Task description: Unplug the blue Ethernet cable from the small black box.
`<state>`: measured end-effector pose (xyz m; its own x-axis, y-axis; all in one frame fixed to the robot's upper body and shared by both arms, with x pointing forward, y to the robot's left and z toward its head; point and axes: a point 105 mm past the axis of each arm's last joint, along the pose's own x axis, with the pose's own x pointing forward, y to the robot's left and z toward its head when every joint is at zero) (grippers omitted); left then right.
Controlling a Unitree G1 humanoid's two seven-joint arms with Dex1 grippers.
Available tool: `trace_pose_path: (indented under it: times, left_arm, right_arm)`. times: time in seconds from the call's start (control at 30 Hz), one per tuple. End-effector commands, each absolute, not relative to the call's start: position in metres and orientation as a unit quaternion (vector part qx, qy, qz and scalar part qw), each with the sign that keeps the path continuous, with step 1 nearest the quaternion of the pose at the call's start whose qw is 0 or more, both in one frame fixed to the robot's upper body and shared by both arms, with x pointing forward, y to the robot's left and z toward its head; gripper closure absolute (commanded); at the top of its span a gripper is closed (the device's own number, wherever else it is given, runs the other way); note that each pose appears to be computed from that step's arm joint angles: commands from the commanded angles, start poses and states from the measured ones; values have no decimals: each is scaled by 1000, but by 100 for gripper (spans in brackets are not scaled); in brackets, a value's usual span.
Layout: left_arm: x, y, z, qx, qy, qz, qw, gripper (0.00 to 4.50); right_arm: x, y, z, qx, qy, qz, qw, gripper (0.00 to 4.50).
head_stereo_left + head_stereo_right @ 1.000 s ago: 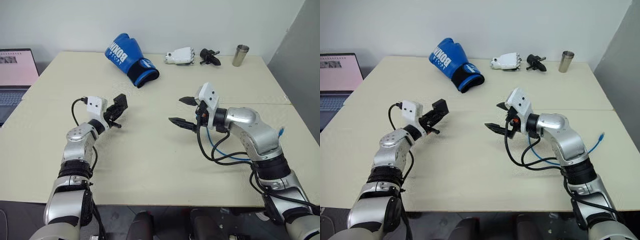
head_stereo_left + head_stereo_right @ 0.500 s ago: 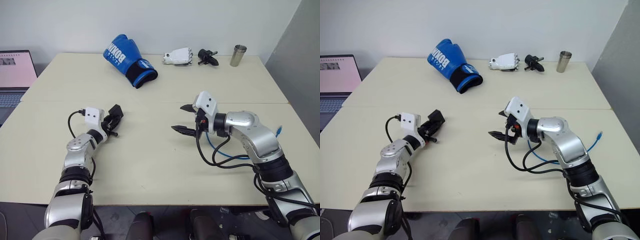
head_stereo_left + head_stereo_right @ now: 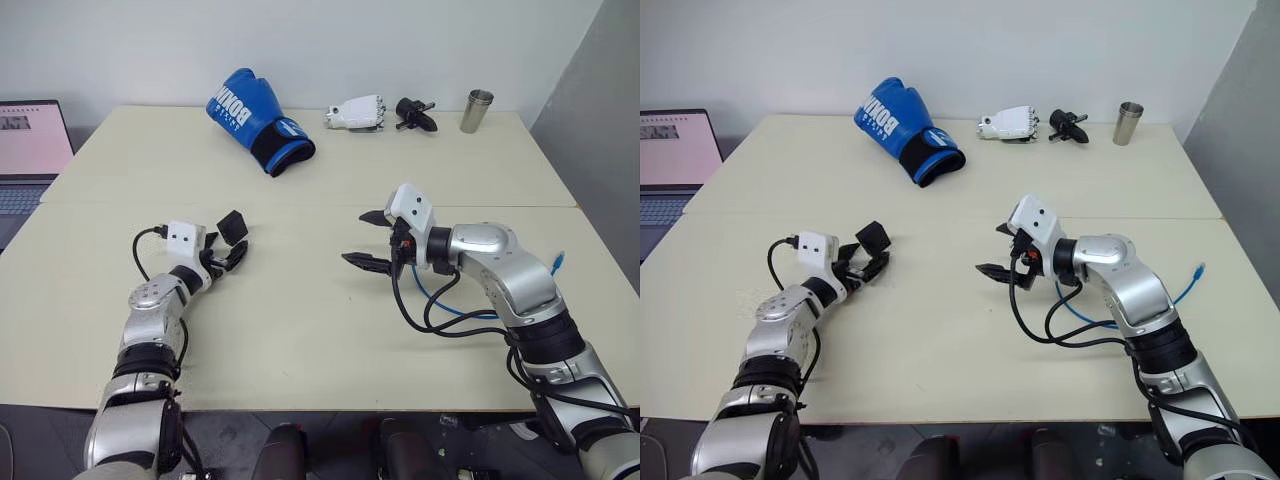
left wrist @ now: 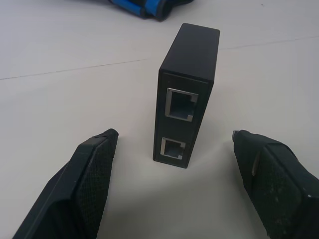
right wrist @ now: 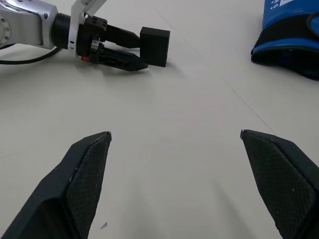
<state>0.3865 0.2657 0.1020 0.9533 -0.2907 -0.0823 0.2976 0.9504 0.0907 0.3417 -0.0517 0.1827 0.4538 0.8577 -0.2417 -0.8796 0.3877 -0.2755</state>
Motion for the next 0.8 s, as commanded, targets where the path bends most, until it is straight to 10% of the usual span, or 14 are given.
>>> trace_pose_path:
  times: [0.03,0.8]
  left_arm:
    - [373,270,146,109,-19,-164,980,57]
    - [305,286,218,208,114,-343,909,57]
  right_arm:
    - [335,-59,203,-183,-3,514,838,9]
    - [301,-164,233,-171,36,499,849,9]
